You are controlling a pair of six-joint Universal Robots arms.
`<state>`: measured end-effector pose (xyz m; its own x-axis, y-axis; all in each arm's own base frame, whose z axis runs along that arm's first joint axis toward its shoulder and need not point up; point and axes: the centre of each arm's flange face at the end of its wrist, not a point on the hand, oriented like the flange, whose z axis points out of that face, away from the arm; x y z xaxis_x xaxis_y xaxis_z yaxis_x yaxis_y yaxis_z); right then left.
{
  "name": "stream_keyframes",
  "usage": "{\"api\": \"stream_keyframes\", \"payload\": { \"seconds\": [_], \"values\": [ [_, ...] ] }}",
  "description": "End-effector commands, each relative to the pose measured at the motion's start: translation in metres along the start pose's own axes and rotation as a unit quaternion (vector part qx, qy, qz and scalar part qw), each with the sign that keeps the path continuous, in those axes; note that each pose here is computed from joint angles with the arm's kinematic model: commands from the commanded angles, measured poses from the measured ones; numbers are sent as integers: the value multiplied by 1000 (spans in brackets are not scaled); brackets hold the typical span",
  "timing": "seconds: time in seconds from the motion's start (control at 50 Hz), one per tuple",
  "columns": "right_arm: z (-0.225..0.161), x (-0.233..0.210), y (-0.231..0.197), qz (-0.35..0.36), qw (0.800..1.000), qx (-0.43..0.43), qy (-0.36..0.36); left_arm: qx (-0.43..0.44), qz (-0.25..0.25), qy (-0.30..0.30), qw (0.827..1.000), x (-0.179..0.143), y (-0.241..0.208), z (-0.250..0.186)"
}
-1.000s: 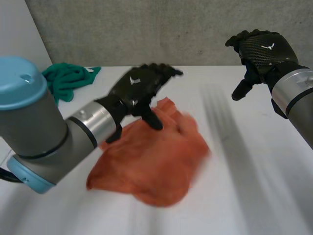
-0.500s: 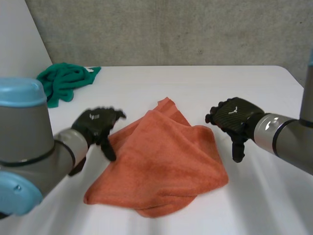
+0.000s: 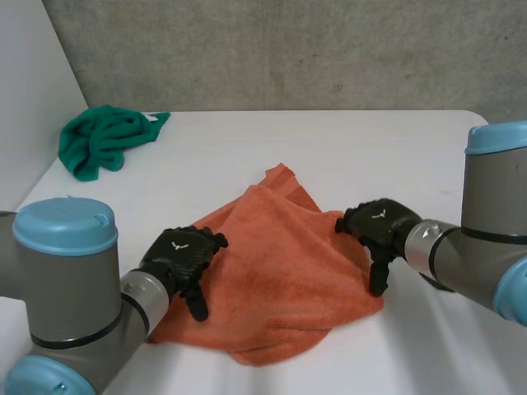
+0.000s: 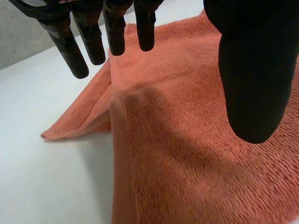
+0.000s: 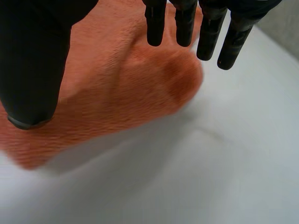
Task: Fold the laundry.
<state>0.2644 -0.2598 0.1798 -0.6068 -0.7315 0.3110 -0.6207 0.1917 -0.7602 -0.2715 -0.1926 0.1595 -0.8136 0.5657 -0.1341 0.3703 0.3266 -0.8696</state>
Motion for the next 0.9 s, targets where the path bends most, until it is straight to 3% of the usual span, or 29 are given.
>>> {"api": "stream_keyframes", "payload": {
  "seconds": [0.02,0.1,0.2,0.36,0.6,0.82,0.9],
  "values": [
    [-2,-5,12,133,991,3,7,69,27,1,997,5,-22,23],
    [-9,-1,6,149,988,40,29,114,80,5,990,9,-41,46],
    [-15,-2,5,143,988,49,31,156,129,59,977,23,-60,80],
    [-23,-8,13,128,991,35,29,154,138,134,969,41,-51,119],
    [-25,4,18,135,989,30,46,154,144,195,958,60,-37,143],
    [-27,19,28,140,988,18,62,124,141,211,959,67,-27,158],
    [-28,27,30,133,988,16,73,124,141,189,964,63,-30,158]
  ]
}}
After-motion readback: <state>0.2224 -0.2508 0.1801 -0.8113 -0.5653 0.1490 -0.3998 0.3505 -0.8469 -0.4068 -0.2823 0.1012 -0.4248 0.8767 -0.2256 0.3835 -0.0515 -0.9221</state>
